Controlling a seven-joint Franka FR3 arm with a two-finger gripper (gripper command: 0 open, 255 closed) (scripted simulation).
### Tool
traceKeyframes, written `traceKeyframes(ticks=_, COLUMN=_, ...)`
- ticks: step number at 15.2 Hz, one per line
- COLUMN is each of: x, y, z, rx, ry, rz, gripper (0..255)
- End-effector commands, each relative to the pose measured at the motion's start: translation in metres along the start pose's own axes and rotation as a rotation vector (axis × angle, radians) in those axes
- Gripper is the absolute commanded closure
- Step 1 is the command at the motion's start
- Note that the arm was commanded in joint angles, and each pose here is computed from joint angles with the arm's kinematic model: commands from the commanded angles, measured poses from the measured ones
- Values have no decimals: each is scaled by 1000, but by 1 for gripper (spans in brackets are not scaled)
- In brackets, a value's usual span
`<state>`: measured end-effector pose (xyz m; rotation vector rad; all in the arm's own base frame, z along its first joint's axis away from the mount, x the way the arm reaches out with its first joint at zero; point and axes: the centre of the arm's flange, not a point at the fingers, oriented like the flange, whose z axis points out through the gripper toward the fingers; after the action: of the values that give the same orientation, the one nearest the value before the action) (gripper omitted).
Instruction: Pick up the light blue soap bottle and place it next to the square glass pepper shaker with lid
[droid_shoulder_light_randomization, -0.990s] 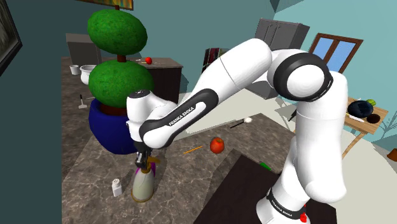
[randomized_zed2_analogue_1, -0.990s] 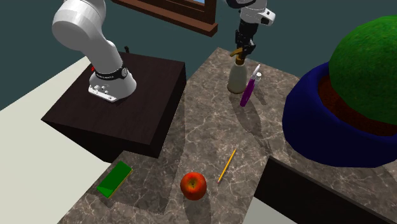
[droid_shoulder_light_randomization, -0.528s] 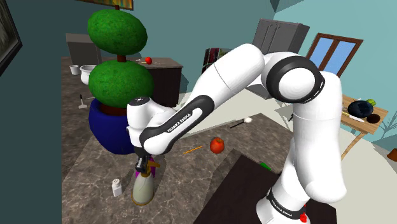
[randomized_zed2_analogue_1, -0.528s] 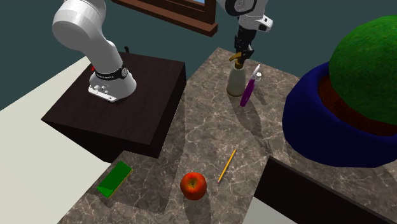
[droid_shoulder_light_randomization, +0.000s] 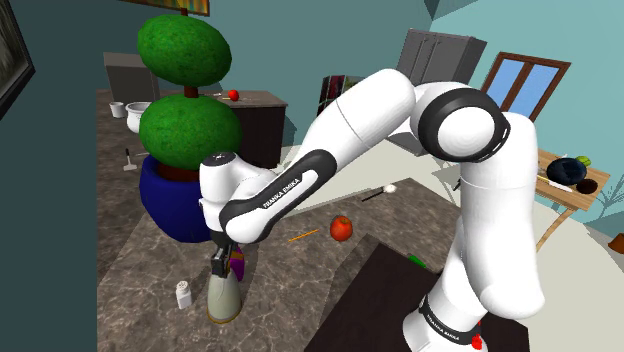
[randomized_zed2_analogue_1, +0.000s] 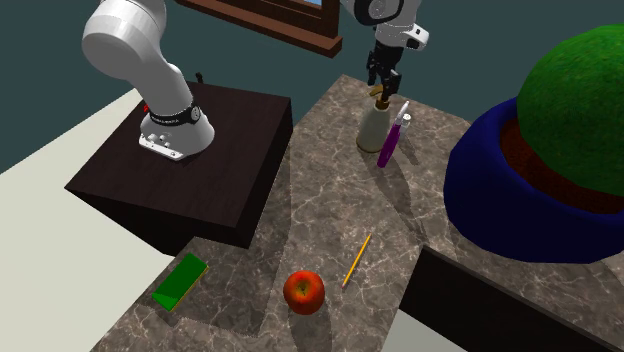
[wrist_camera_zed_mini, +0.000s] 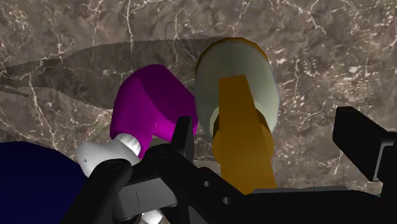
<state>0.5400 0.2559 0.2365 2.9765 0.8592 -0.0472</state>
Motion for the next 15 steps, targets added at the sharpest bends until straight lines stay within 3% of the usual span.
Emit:
traceKeyframes(ticks=1, x=0, y=0, z=0, rx=0, ry=0, rz=0, gripper=0)
traceKeyframes(ticks=3, x=0, y=0, z=0, rx=0, ry=0, rz=0, gripper=0)
traceKeyframes(ticks=7, x=0, y=0, z=-50, rx=0, ry=0, rz=0, gripper=0)
traceKeyframes(ticks=15, x=0, y=0, z=-50, rx=0, ry=0, rz=0, gripper=0)
